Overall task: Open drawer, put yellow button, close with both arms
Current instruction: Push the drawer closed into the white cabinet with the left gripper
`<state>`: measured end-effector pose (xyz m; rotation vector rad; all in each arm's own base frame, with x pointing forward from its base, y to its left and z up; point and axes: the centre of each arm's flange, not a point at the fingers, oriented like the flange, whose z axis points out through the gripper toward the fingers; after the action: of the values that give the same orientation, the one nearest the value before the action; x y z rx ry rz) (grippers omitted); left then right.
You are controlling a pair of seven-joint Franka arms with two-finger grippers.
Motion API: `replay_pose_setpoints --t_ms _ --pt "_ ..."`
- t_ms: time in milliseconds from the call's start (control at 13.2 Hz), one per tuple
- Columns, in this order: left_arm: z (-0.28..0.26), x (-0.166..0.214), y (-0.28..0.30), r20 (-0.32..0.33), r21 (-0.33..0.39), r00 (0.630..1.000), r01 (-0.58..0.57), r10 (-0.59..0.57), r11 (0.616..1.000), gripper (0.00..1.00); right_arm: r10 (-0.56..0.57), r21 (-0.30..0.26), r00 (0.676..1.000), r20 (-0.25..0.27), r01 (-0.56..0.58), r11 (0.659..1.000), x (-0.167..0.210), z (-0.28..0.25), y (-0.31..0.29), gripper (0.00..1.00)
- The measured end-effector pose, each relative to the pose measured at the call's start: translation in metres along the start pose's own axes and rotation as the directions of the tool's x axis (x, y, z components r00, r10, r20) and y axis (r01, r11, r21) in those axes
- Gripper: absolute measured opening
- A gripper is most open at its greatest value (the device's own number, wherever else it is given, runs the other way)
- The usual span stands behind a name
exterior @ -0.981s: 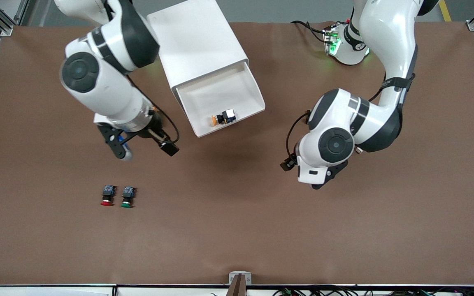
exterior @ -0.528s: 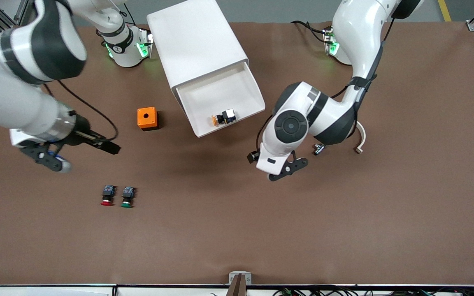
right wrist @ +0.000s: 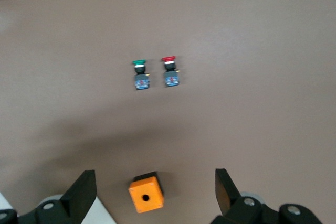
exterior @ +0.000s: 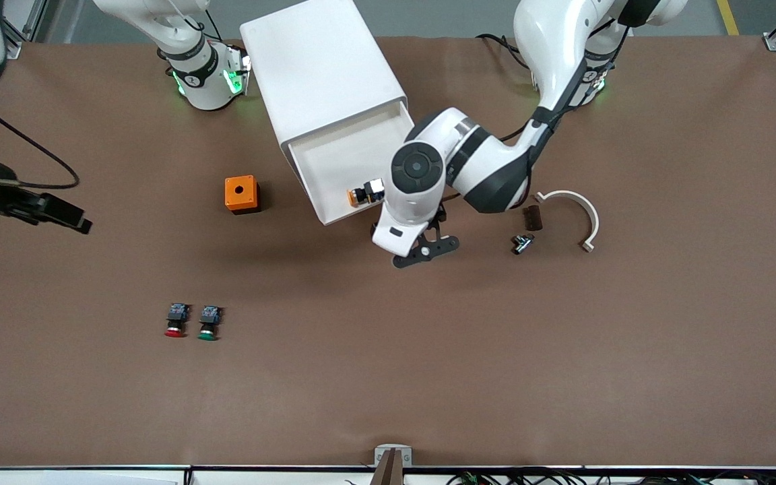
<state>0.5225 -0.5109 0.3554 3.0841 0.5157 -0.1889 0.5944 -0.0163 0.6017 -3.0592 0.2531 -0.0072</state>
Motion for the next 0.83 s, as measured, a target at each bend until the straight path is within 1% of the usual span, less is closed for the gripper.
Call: replay_pose_setpoints --t_ms 151,226,302,453,830 --pt "0.002 -0.030 0.014 0.003 0.002 1.000 0.022 -0.022 1.000 1.00 -0.074 -0.012 0.997 0.000 0.074 0.997 -0.005 -0.008 0.010 1.00" --pt "0.003 -0.046 0.021 0.009 0.001 1.000 0.030 -0.030 1.000 1.00 -0.086 -0.023 0.996 -0.002 0.086 0.996 -0.008 -0.010 0.014 1.00" --pt "0.004 -0.062 0.027 0.021 0.000 0.999 0.038 -0.038 0.999 1.00 -0.089 -0.029 0.996 -0.008 0.089 0.996 -0.012 -0.010 0.019 1.00" --pt "0.003 -0.091 0.035 0.052 0.012 0.998 0.040 -0.041 0.999 1.00 -0.085 -0.032 0.996 -0.034 0.084 0.996 -0.021 -0.005 0.026 1.00" --pt "0.007 -0.147 0.046 0.112 0.048 0.992 0.054 -0.059 0.997 1.00 -0.081 -0.039 0.996 -0.045 0.079 0.996 -0.029 -0.002 0.033 1.00"
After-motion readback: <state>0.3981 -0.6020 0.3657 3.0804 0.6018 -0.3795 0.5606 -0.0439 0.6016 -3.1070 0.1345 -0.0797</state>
